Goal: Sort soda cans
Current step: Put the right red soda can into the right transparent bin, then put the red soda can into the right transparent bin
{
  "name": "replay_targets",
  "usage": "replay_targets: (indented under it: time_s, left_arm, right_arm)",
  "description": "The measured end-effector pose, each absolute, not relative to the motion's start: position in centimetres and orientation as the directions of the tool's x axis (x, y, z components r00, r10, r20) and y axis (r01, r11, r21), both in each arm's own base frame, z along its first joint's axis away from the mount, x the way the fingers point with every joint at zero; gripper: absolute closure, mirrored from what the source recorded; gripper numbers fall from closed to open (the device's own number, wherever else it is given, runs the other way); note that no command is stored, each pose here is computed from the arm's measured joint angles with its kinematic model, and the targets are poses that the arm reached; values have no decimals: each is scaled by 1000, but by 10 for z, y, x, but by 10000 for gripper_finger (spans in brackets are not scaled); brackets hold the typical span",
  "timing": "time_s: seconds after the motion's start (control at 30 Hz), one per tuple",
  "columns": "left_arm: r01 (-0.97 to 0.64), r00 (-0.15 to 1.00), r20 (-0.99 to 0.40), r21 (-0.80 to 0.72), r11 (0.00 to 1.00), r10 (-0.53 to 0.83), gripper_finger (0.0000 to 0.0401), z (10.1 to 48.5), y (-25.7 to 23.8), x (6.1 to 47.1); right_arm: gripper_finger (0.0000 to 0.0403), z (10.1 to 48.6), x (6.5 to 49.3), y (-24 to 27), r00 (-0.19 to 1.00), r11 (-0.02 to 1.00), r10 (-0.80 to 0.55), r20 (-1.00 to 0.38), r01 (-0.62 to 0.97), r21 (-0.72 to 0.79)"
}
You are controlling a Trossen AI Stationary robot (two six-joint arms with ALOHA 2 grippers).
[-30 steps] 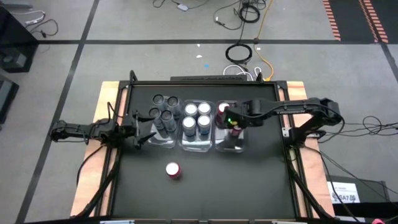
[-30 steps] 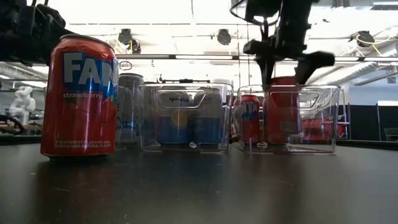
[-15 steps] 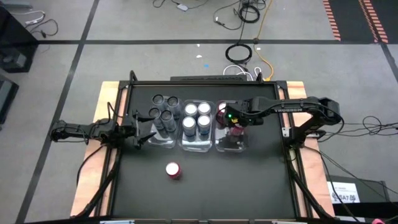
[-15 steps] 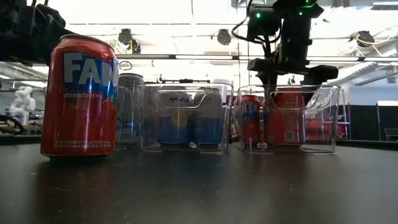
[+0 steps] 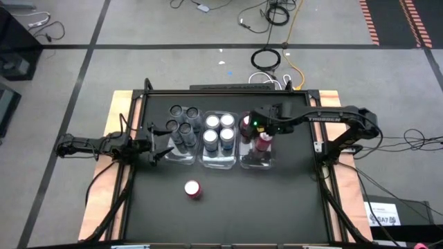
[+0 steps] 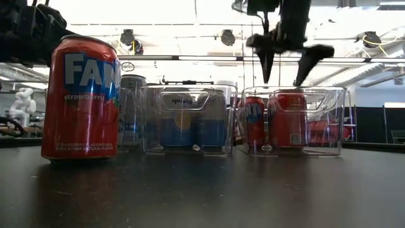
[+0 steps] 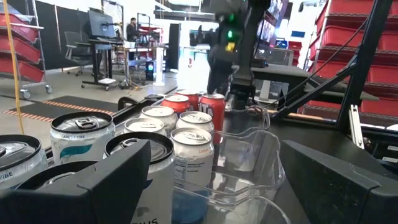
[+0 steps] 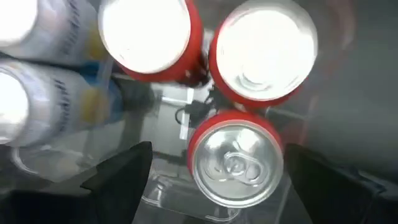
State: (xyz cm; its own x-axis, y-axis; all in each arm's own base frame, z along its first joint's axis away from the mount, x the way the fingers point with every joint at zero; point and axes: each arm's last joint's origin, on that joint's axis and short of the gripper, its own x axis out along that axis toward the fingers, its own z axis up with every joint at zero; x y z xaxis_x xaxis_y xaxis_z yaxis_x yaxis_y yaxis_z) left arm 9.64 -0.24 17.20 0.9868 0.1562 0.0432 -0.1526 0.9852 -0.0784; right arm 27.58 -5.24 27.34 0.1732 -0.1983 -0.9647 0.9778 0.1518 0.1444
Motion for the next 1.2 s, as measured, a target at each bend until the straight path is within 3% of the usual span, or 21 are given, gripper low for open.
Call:
replay_targets:
  time_s: [0.13, 0.23, 0.43, 0.73, 0.97, 1.2]
  left_arm:
    - [-152, 987, 43, -78, 985, 156, 35, 172, -2, 96]
    - [-152, 987, 43, -79, 985, 156, 35, 172, -2, 96]
    - [-152, 987, 43, -78, 985, 156, 35, 172, -2, 96]
    - [-153, 987, 43, -78, 985, 156, 35, 172, -2, 96]
    - [-153, 987, 43, -78, 985, 156, 35, 172, -2, 96]
    - [-153, 987, 43, -78, 985, 156, 35, 172, -2, 96]
  right_arm:
    - [44, 309, 271, -50, 140, 158, -254, -957, 982, 102]
    - [44, 334, 271, -43, 178, 158, -285, -942, 978, 137]
    - [44, 361, 291, -2, 425, 244, -295, -856, 900, 362]
    - [44, 342, 343, 81, 671, 307, -212, -710, 736, 604]
    - [50, 333, 381, 119, 553, 254, -206, -807, 827, 502]
    - [54, 343, 435, 138, 611, 287, -167, -773, 781, 555]
